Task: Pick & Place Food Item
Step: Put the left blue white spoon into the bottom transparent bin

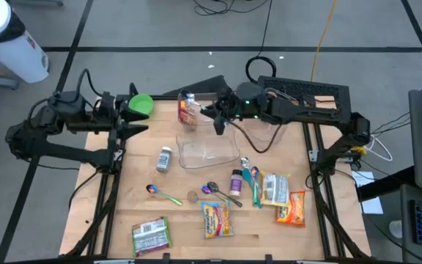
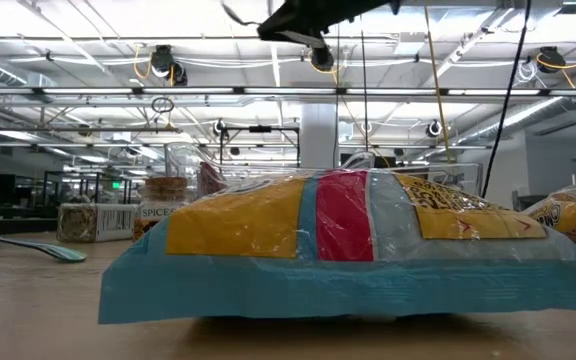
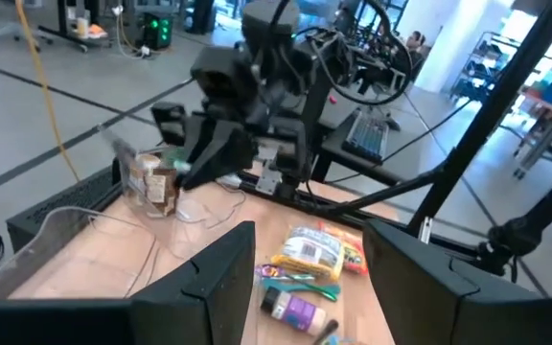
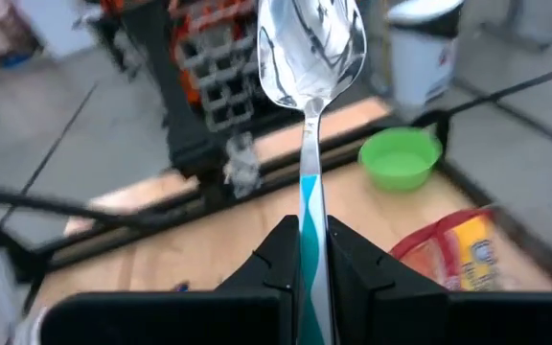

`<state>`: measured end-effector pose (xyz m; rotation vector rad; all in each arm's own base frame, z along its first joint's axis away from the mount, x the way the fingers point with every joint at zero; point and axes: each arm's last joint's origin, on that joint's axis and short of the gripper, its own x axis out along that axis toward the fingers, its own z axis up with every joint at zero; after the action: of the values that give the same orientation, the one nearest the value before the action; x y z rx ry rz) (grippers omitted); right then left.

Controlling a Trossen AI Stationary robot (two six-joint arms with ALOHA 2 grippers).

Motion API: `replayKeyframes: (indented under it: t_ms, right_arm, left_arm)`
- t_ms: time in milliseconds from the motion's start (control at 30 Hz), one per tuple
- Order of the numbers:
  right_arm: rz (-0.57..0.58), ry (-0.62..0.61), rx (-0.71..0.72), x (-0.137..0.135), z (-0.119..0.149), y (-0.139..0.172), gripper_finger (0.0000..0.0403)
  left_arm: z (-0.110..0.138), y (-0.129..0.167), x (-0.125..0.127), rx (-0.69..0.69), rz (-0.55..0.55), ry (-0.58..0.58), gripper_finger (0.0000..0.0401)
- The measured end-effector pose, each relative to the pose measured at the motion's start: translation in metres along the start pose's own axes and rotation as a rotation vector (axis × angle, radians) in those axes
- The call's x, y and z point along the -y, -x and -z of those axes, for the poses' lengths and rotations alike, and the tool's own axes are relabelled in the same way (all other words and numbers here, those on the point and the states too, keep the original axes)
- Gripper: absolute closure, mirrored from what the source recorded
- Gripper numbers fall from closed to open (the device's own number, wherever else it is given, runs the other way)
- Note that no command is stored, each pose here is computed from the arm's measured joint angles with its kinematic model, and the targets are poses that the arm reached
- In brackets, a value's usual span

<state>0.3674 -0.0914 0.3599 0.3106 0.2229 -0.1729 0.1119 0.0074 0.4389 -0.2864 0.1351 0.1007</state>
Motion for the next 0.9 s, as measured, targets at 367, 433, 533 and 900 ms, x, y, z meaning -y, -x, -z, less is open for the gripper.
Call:
replayKeyframes:
  t_ms: [367,433,533,900]
  right_arm:
    - [-0.057,0.044,-0.284,-0.001,0.008,-0.053,0.0386]
    - [-0.055,0.070,-0.360,-0.002,0.012,-0.062,0.0386]
    - [-0.095,0.082,-0.450,-0.002,0.013,-0.070,0.0386]
    - [-0.072,0.163,-0.650,0.004,0.039,-0.085,0.0386]
  left_arm:
    - [0.002,0.008,0.000,-0.008,0.022,-0.029,0.0199]
    - [0.002,0.010,0.000,-0.010,0.021,-0.026,0.0199]
    - [0.002,0.009,0.000,-0.010,0.021,-0.024,0.0199]
    - [0.002,0.009,0.000,-0.003,0.011,-0.035,0.0199]
